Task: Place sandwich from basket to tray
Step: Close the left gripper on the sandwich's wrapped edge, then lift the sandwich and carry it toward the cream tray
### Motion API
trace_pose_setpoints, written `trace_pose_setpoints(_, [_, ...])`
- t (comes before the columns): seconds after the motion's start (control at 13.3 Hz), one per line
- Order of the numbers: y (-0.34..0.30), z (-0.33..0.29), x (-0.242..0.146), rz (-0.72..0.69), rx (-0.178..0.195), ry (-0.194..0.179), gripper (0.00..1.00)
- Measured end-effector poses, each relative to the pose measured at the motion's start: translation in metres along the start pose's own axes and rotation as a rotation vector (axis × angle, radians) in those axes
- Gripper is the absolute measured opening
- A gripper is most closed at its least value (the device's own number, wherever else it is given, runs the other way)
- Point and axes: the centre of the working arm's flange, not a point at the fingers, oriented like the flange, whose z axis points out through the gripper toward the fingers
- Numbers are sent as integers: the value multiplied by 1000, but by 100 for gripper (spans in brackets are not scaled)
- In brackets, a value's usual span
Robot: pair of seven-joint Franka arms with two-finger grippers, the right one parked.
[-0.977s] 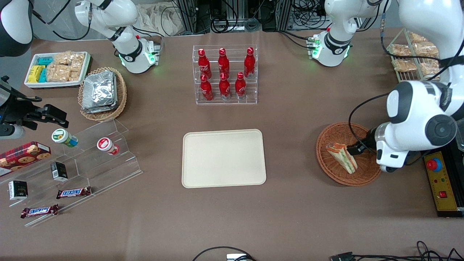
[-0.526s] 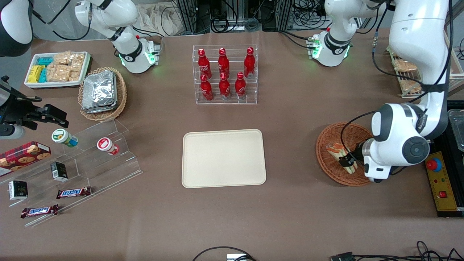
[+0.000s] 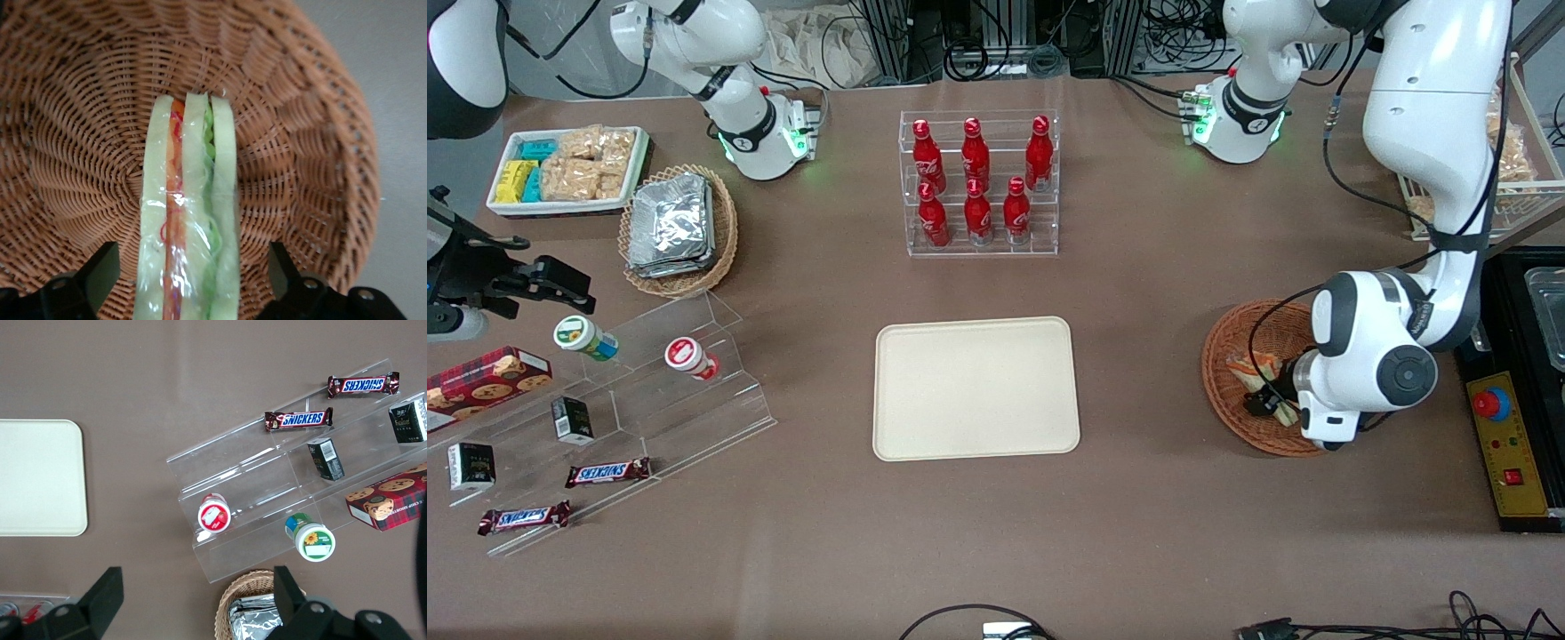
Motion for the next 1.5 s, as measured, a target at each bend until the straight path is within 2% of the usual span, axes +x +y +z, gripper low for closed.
trace_pose_setpoints(0.08, [-1,2,-1,0,1,-1,95])
trace_pose_setpoints(0.38, [2,-18,-7,35,-15,16,48])
trace_pose_setpoints(0.45, [2,-31,-12,72,-16,18,40])
trace_pose_setpoints(0.53, [0,-49,-18,121,-17,20,36])
trace_pose_setpoints(0.68, [-8,-94,-30,232,-30,43,32])
trace_pose_setpoints(0.9, [-21,-160,-49,484,-55,102,19])
trace_pose_setpoints(1.13, [-10,-200,-70,699,-70,138,19])
trace_pose_setpoints(1.28, [25,-215,-102,772,-101,124,19])
trace_pose_setpoints(1.5, [90,-210,-155,719,-137,80,19])
